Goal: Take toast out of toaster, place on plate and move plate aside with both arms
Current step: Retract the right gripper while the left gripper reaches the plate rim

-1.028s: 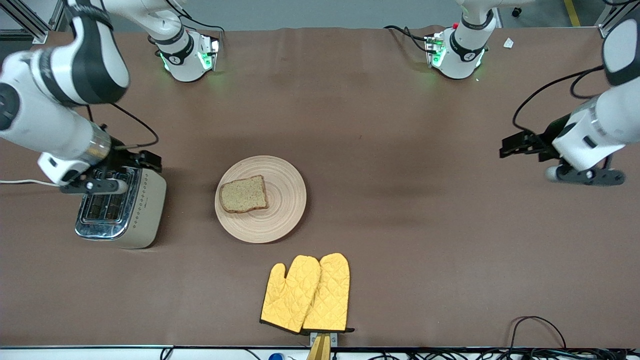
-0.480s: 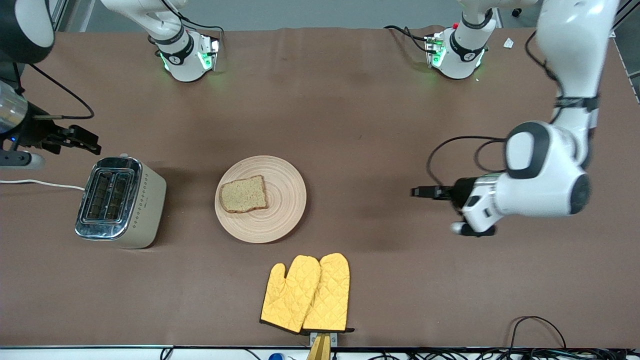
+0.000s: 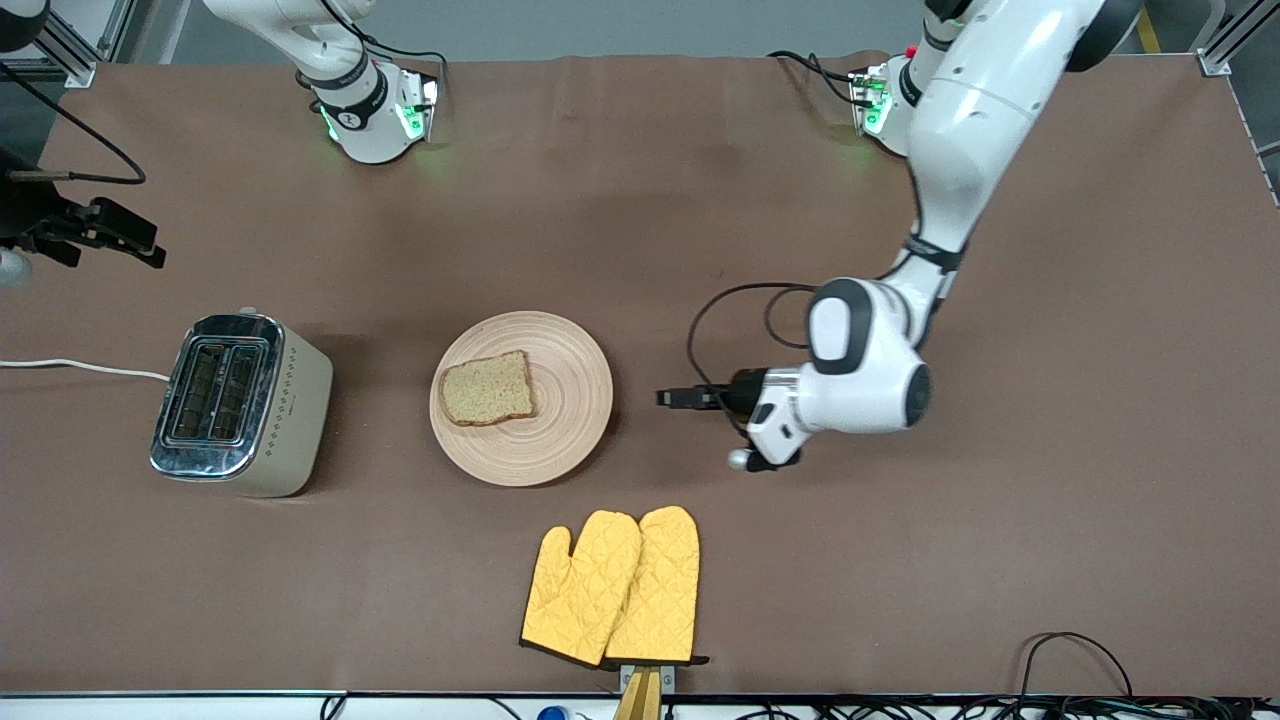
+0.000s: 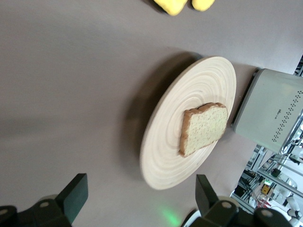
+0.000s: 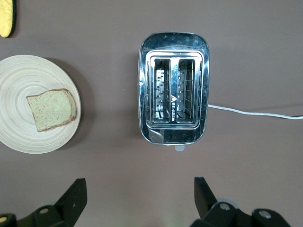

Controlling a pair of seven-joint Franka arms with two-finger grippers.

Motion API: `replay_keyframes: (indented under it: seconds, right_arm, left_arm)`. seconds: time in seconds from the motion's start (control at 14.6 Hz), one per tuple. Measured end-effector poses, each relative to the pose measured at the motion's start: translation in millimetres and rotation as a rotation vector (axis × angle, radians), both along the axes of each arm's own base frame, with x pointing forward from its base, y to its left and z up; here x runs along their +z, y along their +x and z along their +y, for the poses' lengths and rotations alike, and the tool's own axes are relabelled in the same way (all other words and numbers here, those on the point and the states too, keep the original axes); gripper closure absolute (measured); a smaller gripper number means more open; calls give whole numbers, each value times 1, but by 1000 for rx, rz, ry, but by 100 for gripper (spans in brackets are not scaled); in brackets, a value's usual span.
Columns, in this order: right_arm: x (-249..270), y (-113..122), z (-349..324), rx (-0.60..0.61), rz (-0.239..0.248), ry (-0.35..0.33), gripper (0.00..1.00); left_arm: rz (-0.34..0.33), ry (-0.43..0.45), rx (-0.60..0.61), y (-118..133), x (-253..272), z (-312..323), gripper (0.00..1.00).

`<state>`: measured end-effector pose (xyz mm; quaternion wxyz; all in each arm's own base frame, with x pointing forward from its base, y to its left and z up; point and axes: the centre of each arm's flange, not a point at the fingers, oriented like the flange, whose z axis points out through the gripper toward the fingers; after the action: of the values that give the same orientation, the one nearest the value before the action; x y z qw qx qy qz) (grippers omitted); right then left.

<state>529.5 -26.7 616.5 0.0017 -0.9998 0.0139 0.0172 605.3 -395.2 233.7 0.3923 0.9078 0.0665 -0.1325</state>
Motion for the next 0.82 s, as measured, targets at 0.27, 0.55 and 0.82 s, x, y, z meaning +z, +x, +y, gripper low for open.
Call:
replay_keyframes:
  seconds: [0.27,0.55,0.82]
  right_arm:
    - [2,0,4,8,-4,-1,0]
    - [3,0,9,18,-5,-1,0]
    - [4,1,14,29,-6,-2,0]
  left_arm:
    - [-72,6,-21,-25,-40,-67,0]
    - [-126,1,-55,-26,-71,-72,0]
    - [-150,-5,-46,-38,-78,-92,2]
